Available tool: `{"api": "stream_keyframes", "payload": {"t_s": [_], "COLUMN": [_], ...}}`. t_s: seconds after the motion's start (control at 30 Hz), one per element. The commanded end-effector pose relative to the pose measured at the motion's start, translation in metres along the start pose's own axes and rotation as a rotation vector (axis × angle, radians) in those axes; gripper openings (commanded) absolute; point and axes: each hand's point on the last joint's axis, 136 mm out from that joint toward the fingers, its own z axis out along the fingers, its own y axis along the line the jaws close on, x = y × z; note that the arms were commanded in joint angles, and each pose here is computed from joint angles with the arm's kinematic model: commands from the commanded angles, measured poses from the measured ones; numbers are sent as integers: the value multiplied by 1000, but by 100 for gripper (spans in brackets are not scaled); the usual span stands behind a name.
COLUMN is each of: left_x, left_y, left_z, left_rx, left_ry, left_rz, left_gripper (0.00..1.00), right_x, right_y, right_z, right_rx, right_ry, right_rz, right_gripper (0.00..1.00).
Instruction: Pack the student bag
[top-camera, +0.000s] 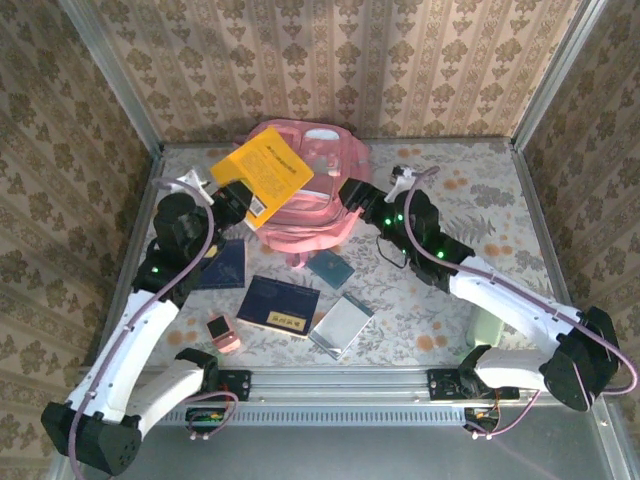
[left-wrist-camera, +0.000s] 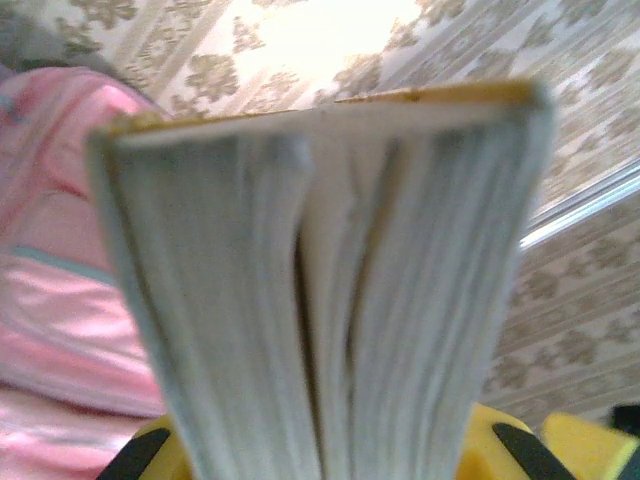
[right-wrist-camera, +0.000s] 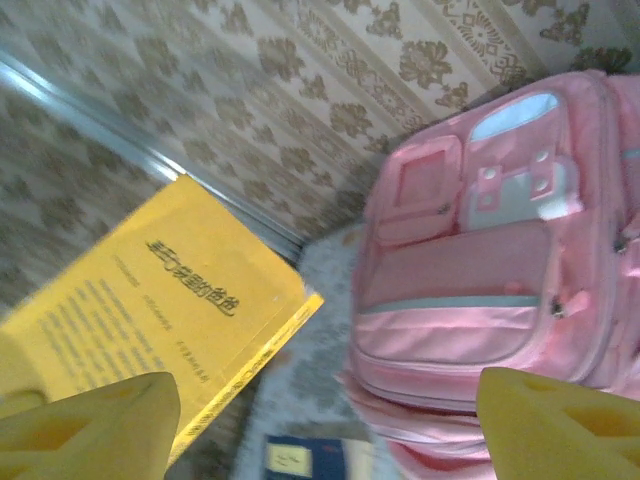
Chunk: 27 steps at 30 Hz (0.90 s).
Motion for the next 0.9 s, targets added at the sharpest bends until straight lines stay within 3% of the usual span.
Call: {"api": "stream_keyframes", "payload": {"t_s": [0.0,0.17,0.3,0.47,0.87], "left_x": [-10,-14,-22,-27,-23], "left_y": [0,10,13,16,28], "left_z": [-18,-24,-31,-35,-35], "left_rx": [-83,-149,-171,-192,-220], "left_ry": [30,25,-23,-55,-49], "left_rz": [179,247,290,318,325], "left_gripper": [0,0,0,0,0], "right_x": [11,33,42,82,129], "right_y": [6,-3,-4,-17,-65], "right_z": [19,66,95,129,204], "right_rx": [31,59,-81,-188,-100], "right_ry": [178,412,527,702,859], "right_rz": [-287,-493,-480,-569,-688], "right_gripper": [77,78,81,80,82]}}
